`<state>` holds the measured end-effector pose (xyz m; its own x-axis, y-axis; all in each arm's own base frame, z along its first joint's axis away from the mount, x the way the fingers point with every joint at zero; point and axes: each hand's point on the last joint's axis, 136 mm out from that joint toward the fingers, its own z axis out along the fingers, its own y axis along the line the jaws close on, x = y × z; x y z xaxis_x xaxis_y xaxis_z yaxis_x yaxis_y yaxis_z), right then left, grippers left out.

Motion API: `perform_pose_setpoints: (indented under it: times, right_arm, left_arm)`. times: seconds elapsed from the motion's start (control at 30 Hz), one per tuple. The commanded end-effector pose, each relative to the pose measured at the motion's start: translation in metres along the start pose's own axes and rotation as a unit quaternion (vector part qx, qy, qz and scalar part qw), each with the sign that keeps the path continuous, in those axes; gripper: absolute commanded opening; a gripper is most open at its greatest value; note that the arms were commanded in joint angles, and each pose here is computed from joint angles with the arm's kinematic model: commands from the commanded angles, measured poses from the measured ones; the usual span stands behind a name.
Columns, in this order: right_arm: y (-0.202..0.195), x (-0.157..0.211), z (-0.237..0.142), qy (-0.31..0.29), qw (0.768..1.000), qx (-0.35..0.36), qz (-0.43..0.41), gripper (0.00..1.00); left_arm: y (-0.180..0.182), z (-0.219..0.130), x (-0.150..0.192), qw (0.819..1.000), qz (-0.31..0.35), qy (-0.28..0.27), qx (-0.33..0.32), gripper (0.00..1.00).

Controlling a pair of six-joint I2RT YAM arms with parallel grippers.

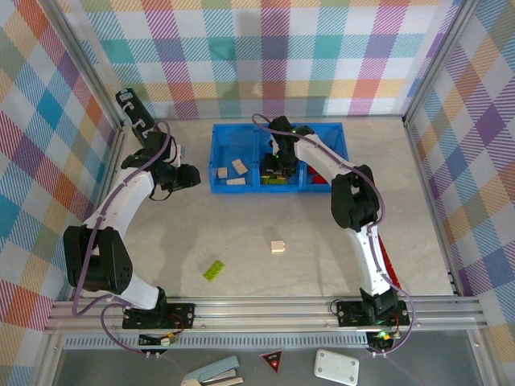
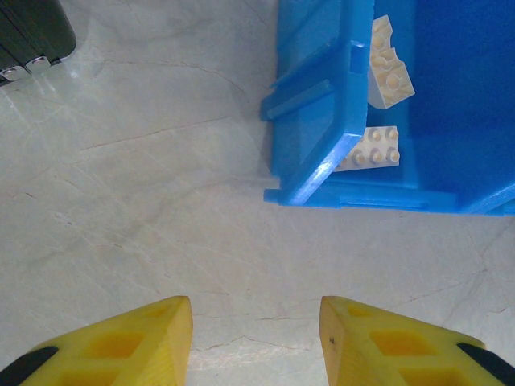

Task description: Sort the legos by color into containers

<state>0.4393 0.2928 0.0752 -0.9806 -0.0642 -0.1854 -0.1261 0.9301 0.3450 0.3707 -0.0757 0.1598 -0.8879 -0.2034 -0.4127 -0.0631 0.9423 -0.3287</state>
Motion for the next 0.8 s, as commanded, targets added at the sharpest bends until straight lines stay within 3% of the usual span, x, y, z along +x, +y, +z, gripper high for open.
perform_pose_setpoints:
  times: [0.0,0.33,0.77]
  right_arm:
    - [0.011,0.000,-0.035,-0.021,1.000,-0.024,0.002,0.46]
    - [0.010,0.030,-0.072,-0.034,0.999,-0.039,-0.004,0.45]
    - [0.004,0.069,-0.100,-0.054,0.997,-0.058,-0.004,0.46]
  left_arm:
    - [-0.002,0.003,0.008,1.000,0.017,0.013,-0.009,0.46]
    - [-0.031,0.004,0.039,0.998,0.033,0.059,-0.008,0.46]
    - [-0.046,0.012,0.135,0.988,0.070,0.119,-0.062,0.47]
